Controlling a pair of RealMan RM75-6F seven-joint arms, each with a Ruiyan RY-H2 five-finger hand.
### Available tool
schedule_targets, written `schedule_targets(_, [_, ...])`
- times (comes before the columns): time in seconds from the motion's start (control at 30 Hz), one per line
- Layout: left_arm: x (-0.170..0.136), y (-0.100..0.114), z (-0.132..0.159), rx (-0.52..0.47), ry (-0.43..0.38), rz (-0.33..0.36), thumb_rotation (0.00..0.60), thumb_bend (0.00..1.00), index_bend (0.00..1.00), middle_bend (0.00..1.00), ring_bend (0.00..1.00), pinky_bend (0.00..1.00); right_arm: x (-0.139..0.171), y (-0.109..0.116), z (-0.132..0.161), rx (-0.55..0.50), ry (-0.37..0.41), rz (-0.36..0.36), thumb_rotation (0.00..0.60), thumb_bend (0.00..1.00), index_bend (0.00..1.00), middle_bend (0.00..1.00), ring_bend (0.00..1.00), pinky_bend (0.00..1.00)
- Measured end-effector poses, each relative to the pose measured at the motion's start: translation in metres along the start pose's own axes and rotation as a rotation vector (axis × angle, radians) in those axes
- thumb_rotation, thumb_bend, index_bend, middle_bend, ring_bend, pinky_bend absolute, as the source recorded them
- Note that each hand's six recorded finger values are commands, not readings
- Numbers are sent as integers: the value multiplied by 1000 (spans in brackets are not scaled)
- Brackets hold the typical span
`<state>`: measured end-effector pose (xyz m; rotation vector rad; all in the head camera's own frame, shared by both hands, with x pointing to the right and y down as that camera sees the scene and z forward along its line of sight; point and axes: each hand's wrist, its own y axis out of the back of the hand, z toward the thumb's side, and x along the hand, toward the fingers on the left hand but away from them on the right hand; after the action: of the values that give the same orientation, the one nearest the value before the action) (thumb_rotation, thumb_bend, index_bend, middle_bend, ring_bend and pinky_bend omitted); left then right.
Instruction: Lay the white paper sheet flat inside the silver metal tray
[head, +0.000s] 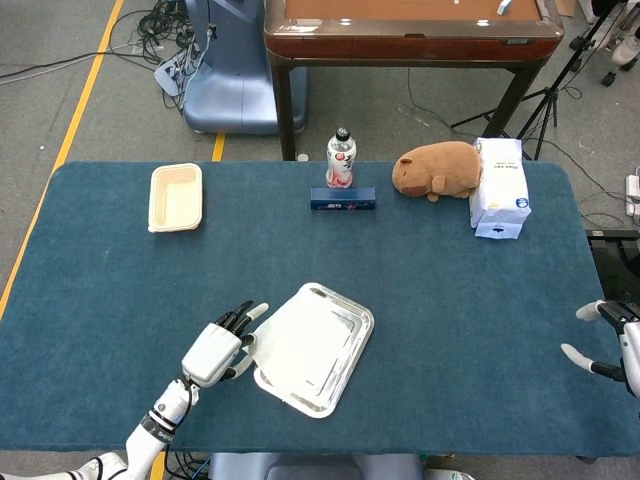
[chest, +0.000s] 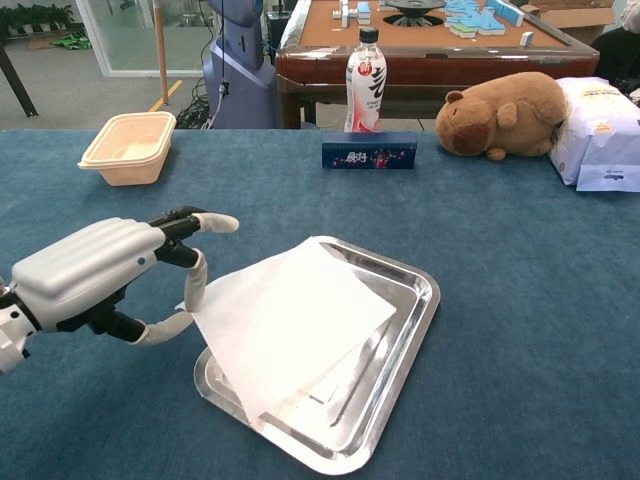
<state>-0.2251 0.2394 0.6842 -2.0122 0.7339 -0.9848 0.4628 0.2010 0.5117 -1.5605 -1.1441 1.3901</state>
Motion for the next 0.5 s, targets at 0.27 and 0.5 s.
schedule_targets(0.27, [-4,-3,-3,-4,50,13,600,438,692,105,0,222,1,3,1,16,11,8,600,57,476,493,395,421])
schedule_targets(0.5, [-7,-3,-2,3,55,8,600,437,692,105,0,222,5,4,0,49,38,42,600,57,476,493,395,421])
